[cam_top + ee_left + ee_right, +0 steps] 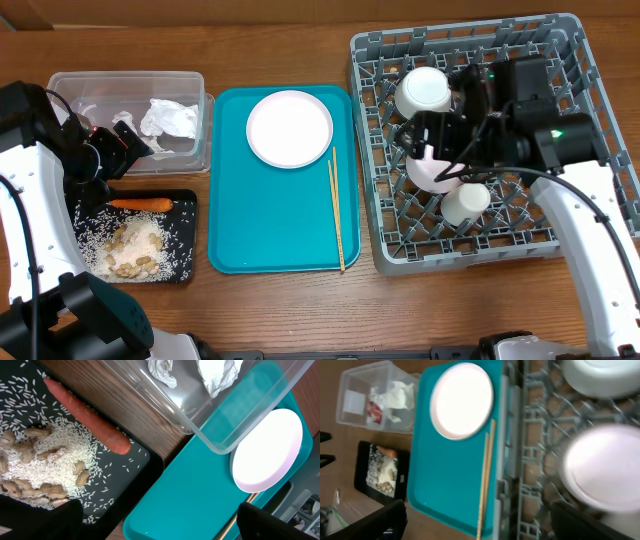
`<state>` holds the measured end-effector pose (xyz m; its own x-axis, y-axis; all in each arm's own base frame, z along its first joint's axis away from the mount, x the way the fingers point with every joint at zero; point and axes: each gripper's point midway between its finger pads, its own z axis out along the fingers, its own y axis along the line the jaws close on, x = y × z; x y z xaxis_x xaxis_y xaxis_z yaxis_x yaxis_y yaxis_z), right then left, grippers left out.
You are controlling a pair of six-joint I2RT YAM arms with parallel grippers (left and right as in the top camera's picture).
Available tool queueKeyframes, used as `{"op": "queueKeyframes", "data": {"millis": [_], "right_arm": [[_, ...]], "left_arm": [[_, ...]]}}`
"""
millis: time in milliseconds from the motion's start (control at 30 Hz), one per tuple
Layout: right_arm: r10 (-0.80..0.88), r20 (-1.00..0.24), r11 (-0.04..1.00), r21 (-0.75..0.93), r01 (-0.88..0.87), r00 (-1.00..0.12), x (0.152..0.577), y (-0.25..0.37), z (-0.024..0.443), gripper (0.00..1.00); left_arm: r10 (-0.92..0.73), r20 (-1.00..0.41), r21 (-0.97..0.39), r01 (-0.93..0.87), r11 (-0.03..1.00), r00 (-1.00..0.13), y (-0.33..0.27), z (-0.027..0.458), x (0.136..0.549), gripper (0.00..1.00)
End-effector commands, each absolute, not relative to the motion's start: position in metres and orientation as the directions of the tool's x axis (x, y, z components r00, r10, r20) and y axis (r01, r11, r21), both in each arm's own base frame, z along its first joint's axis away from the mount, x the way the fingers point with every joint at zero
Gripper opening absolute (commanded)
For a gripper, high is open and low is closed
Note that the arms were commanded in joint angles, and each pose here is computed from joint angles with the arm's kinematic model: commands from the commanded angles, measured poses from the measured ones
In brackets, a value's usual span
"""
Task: Sort waste into correct bins and load items into the dishwasher
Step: 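Move the right gripper to the pink plate rim on the teal tray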
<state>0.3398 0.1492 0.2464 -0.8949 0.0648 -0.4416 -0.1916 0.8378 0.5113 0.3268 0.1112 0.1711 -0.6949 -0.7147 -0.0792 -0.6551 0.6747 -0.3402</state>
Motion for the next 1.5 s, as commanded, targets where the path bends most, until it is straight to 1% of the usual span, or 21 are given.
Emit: {"op": "queueKeyframes", "data": {"millis": [0, 200, 433, 567, 667, 833, 1000, 1167, 1400, 1467], "right_arm": [[0.018, -0.475, 0.810, 0.523, -0.265, -0.880, 0.343, 0.187, 0.249, 0.95], [0.003, -0.586, 0.852, 0.426, -0.304, -0.810, 0.370, 0.240, 0.239, 0.95], [-0.021, -0.692, 0.921, 0.268, -0.283, -0.721, 0.406, 0.286, 0.199, 0.94], [-0.040, -0.701, 0.938, 0.220, -0.269, -0.712, 0.422, 0.302, 0.163, 0.89], [-0.042, -0.710, 0.958, 0.171, -0.230, -0.703, 0.435, 0.302, 0.138, 0.85], [-0.010, -0.718, 0.987, 0.104, -0.121, -0.696, 0.451, 0.288, 0.107, 0.84], [-0.019, -0.703, 0.989, 0.093, -0.119, -0.711, 0.456, 0.292, 0.079, 0.85], [-0.029, -0.691, 0.990, 0.081, -0.117, -0.722, 0.458, 0.293, 0.059, 0.84], [-0.030, -0.671, 0.987, 0.096, -0.127, -0.741, 0.456, 0.298, 0.043, 0.76], [-0.019, -0.654, 0.985, 0.117, -0.126, -0.756, 0.454, 0.301, 0.036, 0.76]], "left_arm": [[-0.696, -0.117, -0.362, -0.622, 0.694, -0.709, 0.110, 0.182, 0.332, 1.00], [-0.696, -0.117, -0.362, -0.622, 0.694, -0.708, 0.110, 0.182, 0.332, 1.00], [-0.696, -0.117, -0.362, -0.622, 0.694, -0.709, 0.110, 0.182, 0.332, 1.00], [-0.696, -0.117, -0.362, -0.622, 0.694, -0.709, 0.110, 0.182, 0.332, 1.00], [-0.696, -0.117, -0.362, -0.622, 0.694, -0.709, 0.110, 0.182, 0.332, 1.00], [-0.696, -0.117, -0.362, -0.622, 0.694, -0.709, 0.110, 0.182, 0.332, 1.00], [-0.696, -0.117, -0.362, -0.622, 0.694, -0.708, 0.110, 0.182, 0.332, 1.00], [-0.696, -0.117, -0.362, -0.622, 0.694, -0.709, 0.110, 0.182, 0.332, 1.00], [-0.696, -0.117, -0.362, -0.622, 0.694, -0.709, 0.110, 0.182, 0.332, 1.00], [-0.696, -0.117, -0.362, -0.622, 0.694, -0.708, 0.110, 0.182, 0.332, 1.00]]}}
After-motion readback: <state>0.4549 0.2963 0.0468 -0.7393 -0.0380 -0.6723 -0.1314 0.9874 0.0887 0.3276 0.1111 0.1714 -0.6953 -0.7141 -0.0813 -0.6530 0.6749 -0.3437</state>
